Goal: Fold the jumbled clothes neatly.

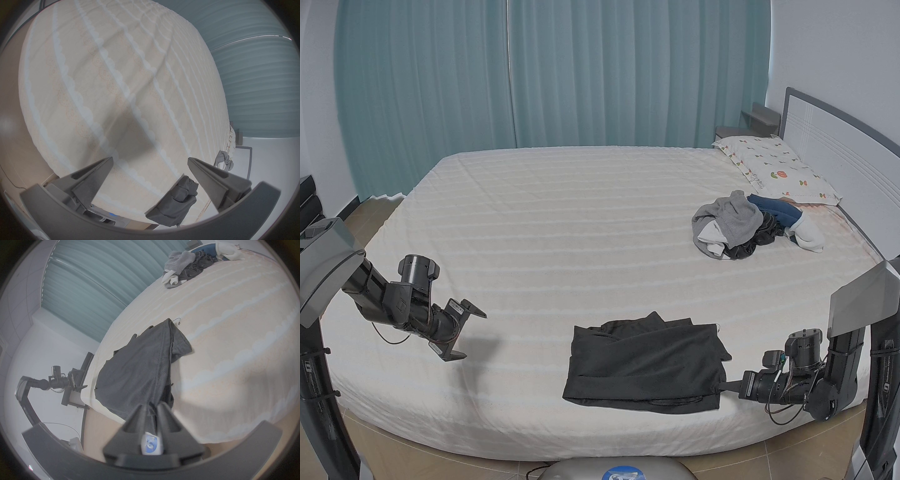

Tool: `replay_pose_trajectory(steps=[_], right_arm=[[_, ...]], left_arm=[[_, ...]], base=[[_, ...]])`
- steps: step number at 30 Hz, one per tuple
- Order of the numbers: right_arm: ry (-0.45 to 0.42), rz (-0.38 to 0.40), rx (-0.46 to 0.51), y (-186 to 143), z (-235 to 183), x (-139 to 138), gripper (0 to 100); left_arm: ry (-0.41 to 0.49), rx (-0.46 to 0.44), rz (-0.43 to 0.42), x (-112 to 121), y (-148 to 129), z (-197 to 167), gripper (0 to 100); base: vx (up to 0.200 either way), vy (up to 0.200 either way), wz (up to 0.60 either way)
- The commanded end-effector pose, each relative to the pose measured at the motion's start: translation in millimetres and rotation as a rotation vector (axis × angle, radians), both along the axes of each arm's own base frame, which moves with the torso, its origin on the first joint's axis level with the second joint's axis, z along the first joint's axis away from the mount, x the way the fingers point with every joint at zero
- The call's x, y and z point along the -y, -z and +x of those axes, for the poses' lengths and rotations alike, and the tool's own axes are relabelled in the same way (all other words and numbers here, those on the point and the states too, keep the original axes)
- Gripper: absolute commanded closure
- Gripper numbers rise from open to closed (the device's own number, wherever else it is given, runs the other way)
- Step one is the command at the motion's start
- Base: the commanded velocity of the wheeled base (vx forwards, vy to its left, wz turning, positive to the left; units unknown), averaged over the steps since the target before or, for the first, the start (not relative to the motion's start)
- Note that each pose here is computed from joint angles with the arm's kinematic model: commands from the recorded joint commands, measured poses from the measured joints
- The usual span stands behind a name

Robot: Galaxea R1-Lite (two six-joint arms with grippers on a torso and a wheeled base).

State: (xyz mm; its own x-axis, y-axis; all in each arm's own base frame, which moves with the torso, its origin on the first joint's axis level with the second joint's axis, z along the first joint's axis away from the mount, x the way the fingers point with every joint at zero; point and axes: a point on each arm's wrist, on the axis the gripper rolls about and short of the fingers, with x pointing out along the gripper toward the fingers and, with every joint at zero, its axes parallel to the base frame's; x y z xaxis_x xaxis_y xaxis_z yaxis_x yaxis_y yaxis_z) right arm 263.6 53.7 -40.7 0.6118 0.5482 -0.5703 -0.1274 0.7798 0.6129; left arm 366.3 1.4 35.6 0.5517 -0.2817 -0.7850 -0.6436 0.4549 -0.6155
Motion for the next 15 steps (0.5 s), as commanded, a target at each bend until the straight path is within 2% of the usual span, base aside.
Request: replay_pose_trajectory(steps=[1,14,15], right_arm=[[-0.012,-0.026,-0.010,0.2,-8.2,3.7,100],[-0.052,-0.091,0.006,0.6,-18.3,10.3,100],[-0.053,-0.092,0.006,1.0,-17.6,10.3,0]], left_arm=[[-0.002,-0.001,0.000,-0.4,0.5,0.1,0],[-0.001,-0.001,-0.001,-0.4,0.0,-0.1,0],[-0.002,-0.001,0.000,-0.4,0.0,-0.1,0]], base=[[0.000,0.000,0.00],[0.000,0.000,0.00],[0.000,0.000,0.00]])
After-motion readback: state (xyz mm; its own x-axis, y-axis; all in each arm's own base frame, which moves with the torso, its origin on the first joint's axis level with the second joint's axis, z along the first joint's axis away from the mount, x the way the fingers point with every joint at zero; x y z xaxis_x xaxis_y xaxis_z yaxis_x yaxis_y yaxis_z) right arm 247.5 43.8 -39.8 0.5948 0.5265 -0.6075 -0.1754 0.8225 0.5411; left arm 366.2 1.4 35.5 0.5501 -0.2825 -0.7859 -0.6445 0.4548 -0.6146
